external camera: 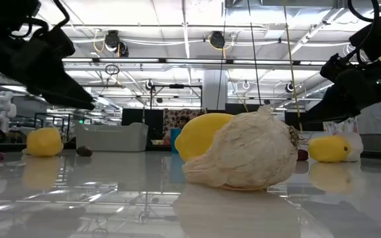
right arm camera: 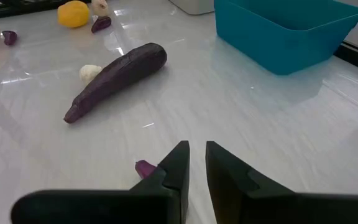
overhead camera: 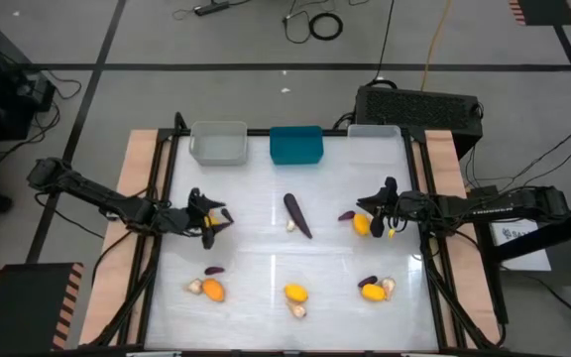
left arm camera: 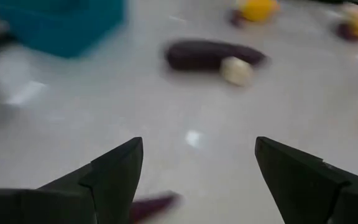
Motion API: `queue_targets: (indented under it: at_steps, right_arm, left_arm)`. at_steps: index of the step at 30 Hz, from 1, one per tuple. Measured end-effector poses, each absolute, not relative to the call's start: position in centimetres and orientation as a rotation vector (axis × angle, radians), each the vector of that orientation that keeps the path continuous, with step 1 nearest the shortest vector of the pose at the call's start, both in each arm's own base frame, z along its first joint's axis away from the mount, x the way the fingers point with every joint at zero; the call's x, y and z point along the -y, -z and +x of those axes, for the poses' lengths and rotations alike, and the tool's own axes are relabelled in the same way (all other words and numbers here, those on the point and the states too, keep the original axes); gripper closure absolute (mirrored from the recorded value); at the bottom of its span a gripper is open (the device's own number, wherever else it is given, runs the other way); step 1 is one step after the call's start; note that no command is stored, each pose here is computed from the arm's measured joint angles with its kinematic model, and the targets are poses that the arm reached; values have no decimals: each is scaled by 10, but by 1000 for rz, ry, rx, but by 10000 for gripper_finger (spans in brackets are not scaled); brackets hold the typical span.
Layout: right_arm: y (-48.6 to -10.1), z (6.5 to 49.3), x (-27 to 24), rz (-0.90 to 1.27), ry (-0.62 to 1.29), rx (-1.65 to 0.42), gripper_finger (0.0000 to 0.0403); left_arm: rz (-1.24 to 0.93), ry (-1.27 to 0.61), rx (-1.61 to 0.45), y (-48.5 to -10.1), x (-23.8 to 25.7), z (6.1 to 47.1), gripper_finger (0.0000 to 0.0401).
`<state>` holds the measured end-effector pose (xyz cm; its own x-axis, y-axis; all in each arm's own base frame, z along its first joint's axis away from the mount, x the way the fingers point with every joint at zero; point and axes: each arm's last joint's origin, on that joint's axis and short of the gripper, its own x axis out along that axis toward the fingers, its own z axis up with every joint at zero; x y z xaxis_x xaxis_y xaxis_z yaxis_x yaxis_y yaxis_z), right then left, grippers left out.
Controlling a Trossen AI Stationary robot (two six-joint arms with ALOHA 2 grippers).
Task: Sort produce into baskets
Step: Put the top left lemon into the gray bin
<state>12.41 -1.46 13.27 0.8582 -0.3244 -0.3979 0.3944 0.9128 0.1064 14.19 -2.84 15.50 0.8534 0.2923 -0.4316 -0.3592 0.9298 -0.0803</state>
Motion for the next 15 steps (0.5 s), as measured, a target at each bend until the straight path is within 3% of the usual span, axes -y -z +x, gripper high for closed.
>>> queue_targets:
  at_steps: [10, 15]
  right_arm:
    - [-135, 125, 15, 191, 377, -356, 358]
    - [-143, 128, 15, 211, 370, -271, 358]
  left_arm:
    - [-560, -407, -319, -159, 29, 144, 83]
    - [-594, -404, -288, -161, 28, 146, 83]
